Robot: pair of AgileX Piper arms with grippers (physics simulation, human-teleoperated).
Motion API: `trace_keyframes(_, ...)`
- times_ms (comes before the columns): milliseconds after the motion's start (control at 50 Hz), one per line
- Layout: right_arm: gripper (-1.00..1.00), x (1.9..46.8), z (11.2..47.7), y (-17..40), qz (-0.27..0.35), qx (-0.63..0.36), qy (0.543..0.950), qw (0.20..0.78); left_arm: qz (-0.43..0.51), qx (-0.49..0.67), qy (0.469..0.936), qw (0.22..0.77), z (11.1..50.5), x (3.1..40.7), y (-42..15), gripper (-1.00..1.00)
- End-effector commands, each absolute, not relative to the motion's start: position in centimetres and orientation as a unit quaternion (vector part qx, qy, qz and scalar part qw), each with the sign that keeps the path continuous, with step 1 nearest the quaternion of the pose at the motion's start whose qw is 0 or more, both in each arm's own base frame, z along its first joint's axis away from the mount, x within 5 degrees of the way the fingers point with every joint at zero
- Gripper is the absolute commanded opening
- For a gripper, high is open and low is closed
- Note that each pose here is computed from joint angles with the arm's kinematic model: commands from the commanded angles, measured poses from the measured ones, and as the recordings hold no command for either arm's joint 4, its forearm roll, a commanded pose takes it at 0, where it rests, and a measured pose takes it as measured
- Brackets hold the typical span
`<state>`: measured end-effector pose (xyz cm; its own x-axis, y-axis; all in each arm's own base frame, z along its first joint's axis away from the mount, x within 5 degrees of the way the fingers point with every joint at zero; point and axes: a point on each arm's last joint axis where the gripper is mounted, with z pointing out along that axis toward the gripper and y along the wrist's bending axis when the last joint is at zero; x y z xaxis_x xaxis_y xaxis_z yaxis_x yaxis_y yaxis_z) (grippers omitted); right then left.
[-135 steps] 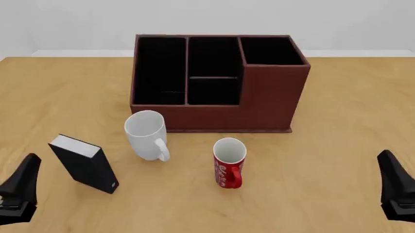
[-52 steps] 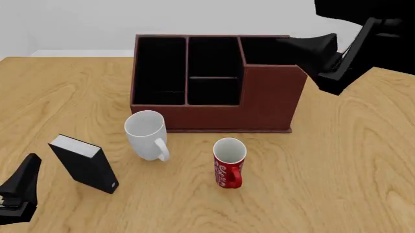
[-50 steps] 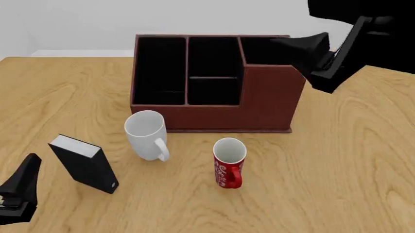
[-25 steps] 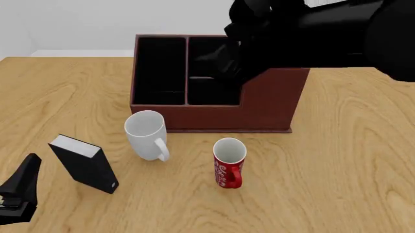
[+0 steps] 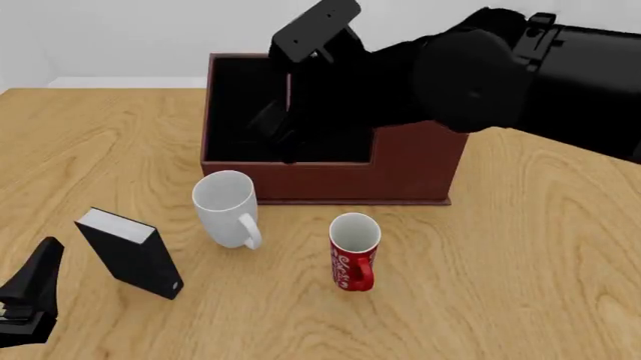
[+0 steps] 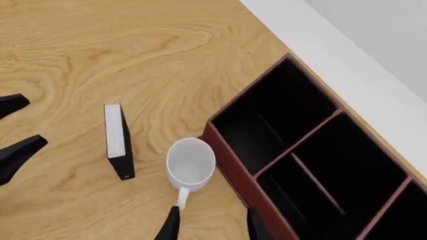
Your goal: Pick up the white mug and place it to the right of the caddy.
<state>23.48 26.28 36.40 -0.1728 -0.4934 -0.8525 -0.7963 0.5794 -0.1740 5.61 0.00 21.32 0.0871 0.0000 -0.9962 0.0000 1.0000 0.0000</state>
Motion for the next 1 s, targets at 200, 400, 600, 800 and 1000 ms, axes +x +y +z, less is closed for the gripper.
trace_keyframes(200, 1.00, 24.9, 31.4, 30.0, 0.177, -0.415, 0.783, 0.429, 0.000, 0.000, 0.676, 0.737, 21.3, 5.6, 0.0, 1.00)
trace_keyframes(400, 1.00, 25.0, 28.8, 30.9, 0.178, -0.411, 0.797, 0.405, 0.000, 0.000, 0.676, 0.737, 21.3, 5.6, 0.0, 1.00)
trace_keyframes(600, 1.00, 24.9, 26.0, 32.1, 0.182, -0.409, 0.808, 0.384, 0.000, 0.000, 0.676, 0.737, 21.3, 5.6, 0.0, 1.00)
trace_keyframes(800, 1.00, 25.7, 24.6, 31.8, 0.177, -0.399, 0.816, 0.379, 0.000, 0.000, 0.676, 0.737, 21.3, 5.6, 0.0, 1.00)
trace_keyframes(1000, 1.00, 26.0, 23.1, 32.4, 0.180, -0.388, 0.826, 0.368, 0.000, 0.000, 0.676, 0.737, 21.3, 5.6, 0.0, 1.00)
